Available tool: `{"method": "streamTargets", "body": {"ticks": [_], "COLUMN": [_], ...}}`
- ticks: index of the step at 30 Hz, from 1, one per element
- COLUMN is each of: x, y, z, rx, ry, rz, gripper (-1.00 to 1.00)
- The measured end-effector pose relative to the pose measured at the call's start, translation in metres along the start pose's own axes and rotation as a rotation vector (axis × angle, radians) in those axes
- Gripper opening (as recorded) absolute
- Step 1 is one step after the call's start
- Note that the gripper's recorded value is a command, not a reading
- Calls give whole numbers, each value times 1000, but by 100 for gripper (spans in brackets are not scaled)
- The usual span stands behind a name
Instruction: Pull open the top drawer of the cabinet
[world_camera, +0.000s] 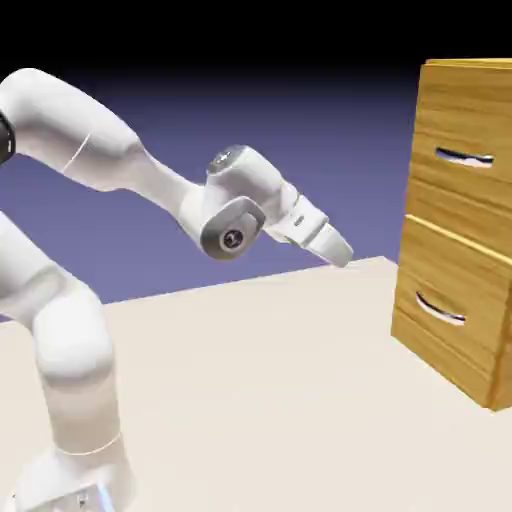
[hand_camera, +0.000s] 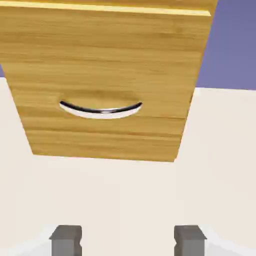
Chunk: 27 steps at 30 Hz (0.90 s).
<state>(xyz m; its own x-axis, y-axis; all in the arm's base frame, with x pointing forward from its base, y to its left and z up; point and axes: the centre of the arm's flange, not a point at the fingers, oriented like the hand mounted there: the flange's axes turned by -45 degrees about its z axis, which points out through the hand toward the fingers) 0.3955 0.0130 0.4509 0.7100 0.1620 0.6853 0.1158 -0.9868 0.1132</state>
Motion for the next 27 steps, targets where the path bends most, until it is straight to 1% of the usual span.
{"method": "streamTargets", "body": {"ticks": [7, 15, 21, 27], "x": [-7, -33, -58, -79], "y": [-49, -104, -147, -185], "z": [57, 118, 152, 177], "rx": [23, 162, 319, 478], "ry": [-171, -312, -337, -277], "rz": [-626, -1314, -1810, -2273], "gripper": [0, 0, 0, 0]}}
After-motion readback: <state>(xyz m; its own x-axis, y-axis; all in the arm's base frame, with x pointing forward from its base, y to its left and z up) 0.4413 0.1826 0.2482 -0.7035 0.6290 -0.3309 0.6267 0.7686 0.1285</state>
